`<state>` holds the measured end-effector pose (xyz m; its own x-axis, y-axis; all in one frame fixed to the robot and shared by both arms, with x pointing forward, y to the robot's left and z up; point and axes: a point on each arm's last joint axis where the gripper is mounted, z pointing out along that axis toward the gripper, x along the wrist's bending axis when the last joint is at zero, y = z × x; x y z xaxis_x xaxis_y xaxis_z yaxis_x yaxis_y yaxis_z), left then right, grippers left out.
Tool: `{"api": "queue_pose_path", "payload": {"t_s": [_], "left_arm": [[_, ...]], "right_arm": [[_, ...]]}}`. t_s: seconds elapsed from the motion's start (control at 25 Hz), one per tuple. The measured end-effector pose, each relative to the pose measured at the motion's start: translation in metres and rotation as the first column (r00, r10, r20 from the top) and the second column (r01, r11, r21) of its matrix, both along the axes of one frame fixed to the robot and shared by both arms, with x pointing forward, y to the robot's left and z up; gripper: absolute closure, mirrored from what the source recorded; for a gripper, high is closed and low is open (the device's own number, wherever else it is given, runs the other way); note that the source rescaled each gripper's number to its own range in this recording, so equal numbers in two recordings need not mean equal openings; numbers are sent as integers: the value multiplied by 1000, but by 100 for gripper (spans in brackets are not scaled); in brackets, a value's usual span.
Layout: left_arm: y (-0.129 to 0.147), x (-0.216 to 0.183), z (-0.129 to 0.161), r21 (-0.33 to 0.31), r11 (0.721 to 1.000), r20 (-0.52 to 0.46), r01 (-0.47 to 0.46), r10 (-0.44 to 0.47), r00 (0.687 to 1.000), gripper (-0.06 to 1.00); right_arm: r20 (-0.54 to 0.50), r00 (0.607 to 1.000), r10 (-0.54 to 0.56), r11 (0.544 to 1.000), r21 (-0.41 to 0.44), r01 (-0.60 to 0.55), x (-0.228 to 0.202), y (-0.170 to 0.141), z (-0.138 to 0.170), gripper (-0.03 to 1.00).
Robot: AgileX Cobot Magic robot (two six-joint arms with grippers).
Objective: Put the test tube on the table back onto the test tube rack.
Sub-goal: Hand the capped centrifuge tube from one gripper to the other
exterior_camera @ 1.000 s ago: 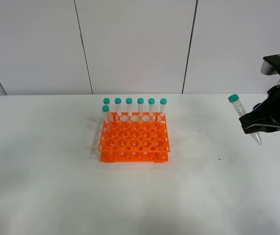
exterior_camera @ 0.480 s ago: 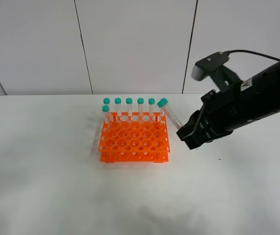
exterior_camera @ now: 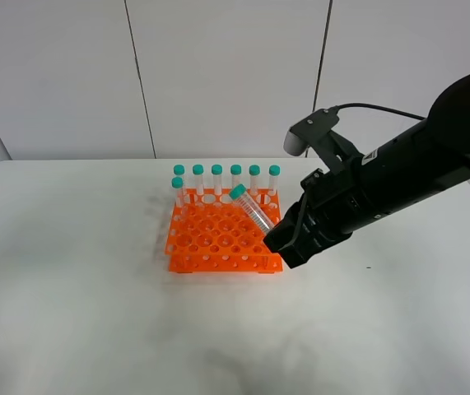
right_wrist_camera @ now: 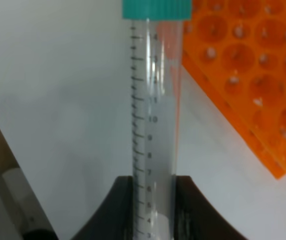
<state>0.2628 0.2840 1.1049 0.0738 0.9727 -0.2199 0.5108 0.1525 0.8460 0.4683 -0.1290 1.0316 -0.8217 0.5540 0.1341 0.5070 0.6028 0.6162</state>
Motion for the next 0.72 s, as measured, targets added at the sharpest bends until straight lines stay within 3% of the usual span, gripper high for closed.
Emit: {"api": "queue_pose_path", "payload": {"t_s": [0.12,0.28,0.4,0.6,0.72], "left_arm": [[-8,38,16,-84,994,30,69,-66,997,-6],[-20,92,16,-227,959,29,171,-169,985,-6],[-31,129,8,-309,910,27,276,-282,959,-6],[-52,175,-8,-449,775,114,444,-443,889,-6],[-76,189,-20,-482,716,132,506,-512,849,-6]], "right_arm": [[5,1000,9,1000,30,-9,0,2,2,94],[7,1000,17,998,54,-18,0,4,3,94],[3,1000,13,998,64,-14,-1,5,4,94],[2,1000,12,998,67,-13,0,5,4,94],[2,1000,12,998,67,-13,0,5,4,94]]}}
